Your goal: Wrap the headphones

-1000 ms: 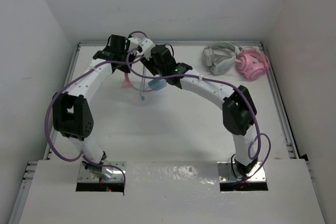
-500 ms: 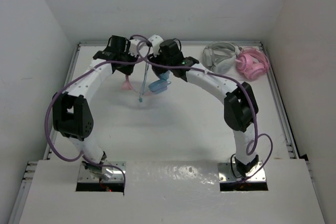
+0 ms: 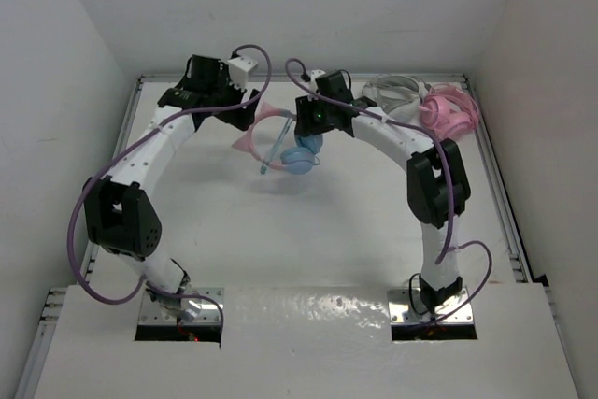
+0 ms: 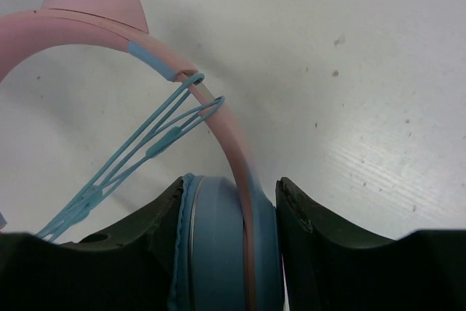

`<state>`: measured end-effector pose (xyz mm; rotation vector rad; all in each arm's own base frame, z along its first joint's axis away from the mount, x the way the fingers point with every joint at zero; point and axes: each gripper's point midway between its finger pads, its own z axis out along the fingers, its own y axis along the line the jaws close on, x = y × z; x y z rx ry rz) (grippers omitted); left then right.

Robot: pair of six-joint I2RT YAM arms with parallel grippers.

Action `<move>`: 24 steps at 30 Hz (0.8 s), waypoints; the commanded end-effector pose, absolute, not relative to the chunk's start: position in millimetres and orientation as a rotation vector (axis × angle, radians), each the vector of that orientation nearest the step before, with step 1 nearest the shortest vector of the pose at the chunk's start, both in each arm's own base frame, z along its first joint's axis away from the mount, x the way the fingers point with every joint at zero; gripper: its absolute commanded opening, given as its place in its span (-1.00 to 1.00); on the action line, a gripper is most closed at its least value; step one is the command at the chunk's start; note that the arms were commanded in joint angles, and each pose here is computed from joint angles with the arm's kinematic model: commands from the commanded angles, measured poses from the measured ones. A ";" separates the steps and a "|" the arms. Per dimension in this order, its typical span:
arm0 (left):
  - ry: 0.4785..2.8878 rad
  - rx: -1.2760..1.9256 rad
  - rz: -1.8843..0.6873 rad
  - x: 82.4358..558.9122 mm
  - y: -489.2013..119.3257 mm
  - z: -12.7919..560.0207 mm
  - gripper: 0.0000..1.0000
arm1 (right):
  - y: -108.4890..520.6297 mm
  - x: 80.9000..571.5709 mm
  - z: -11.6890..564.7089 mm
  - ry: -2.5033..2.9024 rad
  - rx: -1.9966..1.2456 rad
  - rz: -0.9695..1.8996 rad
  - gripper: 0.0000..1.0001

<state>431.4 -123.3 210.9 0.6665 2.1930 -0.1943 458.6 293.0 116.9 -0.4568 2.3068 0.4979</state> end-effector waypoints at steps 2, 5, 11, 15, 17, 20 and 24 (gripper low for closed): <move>2.022 0.645 -0.242 433.4 -134.1 271.8 0.65 | 287.7 461.9 142.3 2.280 -0.268 0.742 -1.00; 2.006 0.636 -0.220 431.6 -128.4 275.4 0.65 | 262.7 454.2 139.8 2.298 -0.211 0.727 -1.00; 1.993 0.615 -0.200 428.6 -117.5 267.5 0.65 | 187.0 426.6 141.5 2.251 0.068 0.812 -1.00; 2.005 0.618 -0.223 424.2 -115.7 254.8 0.65 | 126.5 399.8 121.5 2.245 0.283 0.769 -1.00; 2.006 0.615 -0.228 424.6 -114.0 252.3 0.65 | 104.5 390.9 117.6 2.234 0.349 0.728 -1.00; 2.014 0.615 -0.241 424.9 -112.2 245.6 0.65 | 52.8 377.9 112.0 2.177 0.503 0.643 -1.00; 2.020 0.616 -0.251 424.8 -111.6 240.6 0.65 | -5.9 351.3 97.6 2.119 0.698 0.563 -1.00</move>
